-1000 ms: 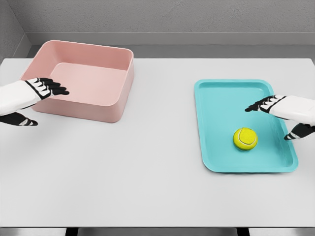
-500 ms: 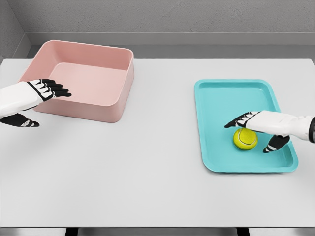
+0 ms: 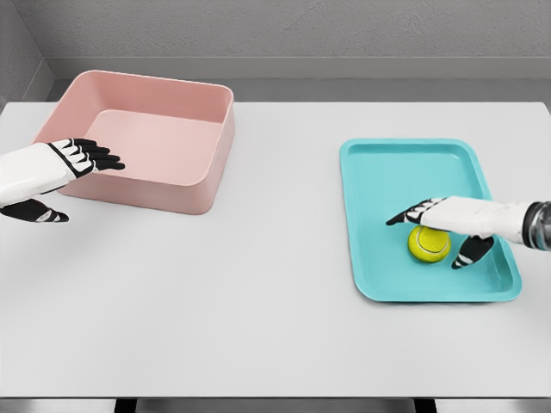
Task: Put the tennis from the blue tray into the pink basket with both arms
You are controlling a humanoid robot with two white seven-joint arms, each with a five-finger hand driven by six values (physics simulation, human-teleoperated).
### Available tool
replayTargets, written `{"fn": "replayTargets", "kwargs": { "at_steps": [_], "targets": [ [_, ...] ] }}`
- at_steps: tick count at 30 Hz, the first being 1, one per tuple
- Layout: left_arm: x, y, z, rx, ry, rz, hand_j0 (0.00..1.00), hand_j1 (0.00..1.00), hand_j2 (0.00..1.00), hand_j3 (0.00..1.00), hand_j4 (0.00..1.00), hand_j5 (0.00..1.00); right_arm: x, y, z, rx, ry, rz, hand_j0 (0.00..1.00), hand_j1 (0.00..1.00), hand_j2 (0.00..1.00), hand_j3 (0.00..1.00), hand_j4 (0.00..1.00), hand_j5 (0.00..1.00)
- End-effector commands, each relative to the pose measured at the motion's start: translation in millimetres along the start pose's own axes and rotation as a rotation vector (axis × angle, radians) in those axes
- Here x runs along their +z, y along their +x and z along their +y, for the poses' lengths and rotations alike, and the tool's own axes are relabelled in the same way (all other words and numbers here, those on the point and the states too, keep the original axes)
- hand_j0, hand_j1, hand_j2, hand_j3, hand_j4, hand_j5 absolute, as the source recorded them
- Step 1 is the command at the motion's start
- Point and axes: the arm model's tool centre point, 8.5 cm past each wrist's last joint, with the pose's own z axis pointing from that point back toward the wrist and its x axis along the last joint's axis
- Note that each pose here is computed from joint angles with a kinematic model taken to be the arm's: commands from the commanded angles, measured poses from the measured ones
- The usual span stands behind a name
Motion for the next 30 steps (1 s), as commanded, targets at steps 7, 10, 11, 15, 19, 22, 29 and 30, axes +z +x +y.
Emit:
{"fn": "replayTargets", "kwargs": {
  "at_steps": [7,10,11,15,19,22,29,30],
  "targets": [
    [0.8,-0.5,-0.1,-0.006,-0.006,0.003,1.00,1.00,1.00,1.00,1.00,1.00,-3.0,-11.5,9.9,-0.044,0.026,0.045,1.00,1.00,1.00,1.00,1.00,1.00],
    [0.8,-0.5,0.1,-0.006,-0.004,0.003,1.00,1.00,1.00,1.00,1.00,1.00,-3.7,-10.6,7.5,-0.042,0.021,0.044,1.00,1.00,1.00,1.00,1.00,1.00],
    [0.8,-0.5,0.1,-0.006,-0.004,0.003,1.00,1.00,1.00,1.00,1.00,1.00,-3.3,-10.9,7.5,-0.042,0.022,0.045,1.00,1.00,1.00,1.00,1.00,1.00],
    [0.8,-0.5,0.1,-0.006,-0.004,0.003,1.00,1.00,1.00,1.00,1.00,1.00,-3.4,-9.8,7.2,-0.037,0.022,0.041,0.68,0.68,0.68,0.68,0.68,0.68],
    [0.8,-0.5,0.1,-0.006,-0.004,0.003,1.00,1.00,1.00,1.00,1.00,1.00,-3.1,-8.9,4.9,-0.032,0.018,0.040,0.56,0.56,0.56,0.56,0.56,0.56],
    [0.9,-0.7,0.6,-0.007,-0.003,0.004,1.00,1.00,1.00,1.00,1.00,1.00,-3.1,-8.9,4.9,-0.032,0.017,0.040,0.56,0.56,0.56,0.56,0.56,0.56],
    [1.0,-0.5,0.1,-0.004,-0.003,0.004,1.00,1.00,1.00,1.00,1.00,1.00,-0.2,-9.0,-4.9,-0.020,-0.003,0.044,0.54,0.54,0.54,0.54,0.54,0.54],
    [1.0,-0.5,-0.1,-0.004,-0.005,0.004,1.00,1.00,1.00,1.00,1.00,1.00,0.4,-8.7,-6.6,-0.017,-0.008,0.044,0.54,0.54,0.54,0.54,0.54,0.54]
  ]
}}
